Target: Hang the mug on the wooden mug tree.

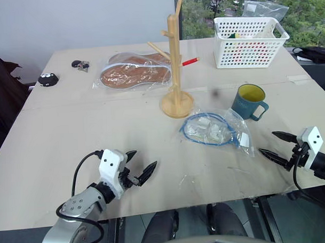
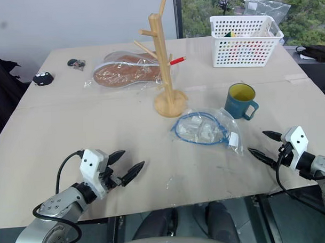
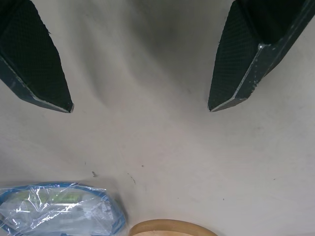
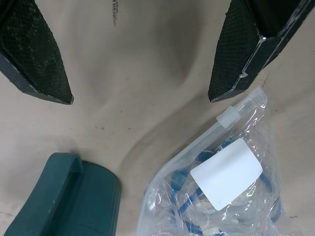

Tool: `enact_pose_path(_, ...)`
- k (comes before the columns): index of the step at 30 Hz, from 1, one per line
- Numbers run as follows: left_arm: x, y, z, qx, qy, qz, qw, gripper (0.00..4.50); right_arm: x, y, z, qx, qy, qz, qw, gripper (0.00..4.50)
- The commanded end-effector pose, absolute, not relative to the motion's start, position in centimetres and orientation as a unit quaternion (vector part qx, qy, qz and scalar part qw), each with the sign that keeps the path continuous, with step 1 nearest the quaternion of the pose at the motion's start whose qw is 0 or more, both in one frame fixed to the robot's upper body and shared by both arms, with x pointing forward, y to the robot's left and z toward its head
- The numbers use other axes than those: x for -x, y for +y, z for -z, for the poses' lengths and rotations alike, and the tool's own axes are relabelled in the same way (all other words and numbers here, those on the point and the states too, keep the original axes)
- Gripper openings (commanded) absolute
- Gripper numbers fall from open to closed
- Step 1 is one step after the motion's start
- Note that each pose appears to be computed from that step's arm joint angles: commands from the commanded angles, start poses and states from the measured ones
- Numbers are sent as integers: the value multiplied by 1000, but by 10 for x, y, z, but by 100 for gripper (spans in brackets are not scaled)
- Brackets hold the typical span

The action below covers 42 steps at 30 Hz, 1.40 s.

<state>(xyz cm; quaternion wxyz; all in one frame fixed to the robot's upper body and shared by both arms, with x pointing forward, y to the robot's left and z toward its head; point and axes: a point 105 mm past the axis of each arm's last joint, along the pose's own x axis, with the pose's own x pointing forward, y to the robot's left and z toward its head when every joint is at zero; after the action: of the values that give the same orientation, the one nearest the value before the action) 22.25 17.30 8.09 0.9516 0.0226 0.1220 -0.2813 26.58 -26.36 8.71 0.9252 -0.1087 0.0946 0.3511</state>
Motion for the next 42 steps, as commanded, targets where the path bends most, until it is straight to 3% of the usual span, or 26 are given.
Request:
enact_pose_path(1, -221, 176, -95, -37, 98, 285, 953, 450, -266, -264, -101, 114, 79, -356, 924, 443)
enact_pose_path(20, -220, 181, -99, -34, 98, 301, 948, 450, -268, -255, -112, 119, 76, -362, 922, 443)
enact_pose_path(24, -219, 180, -102, -36, 95, 311, 945, 450, -269, -246, -125, 95, 56, -364, 925, 443)
enact_pose_path(28, -219, 168, -126, -36, 65, 372, 925, 450, -279, -214, -143, 50, 44, -381, 922, 443)
enact_pose_path(36, -220, 145, -166, -75, 43, 463, 882, 450, -313, -173, -118, 87, 83, -363, 924, 443)
enact_pose_path(42, -218, 132, -182, -94, 36, 488, 867, 450, -316, -166, -75, 94, 190, -342, 915, 443)
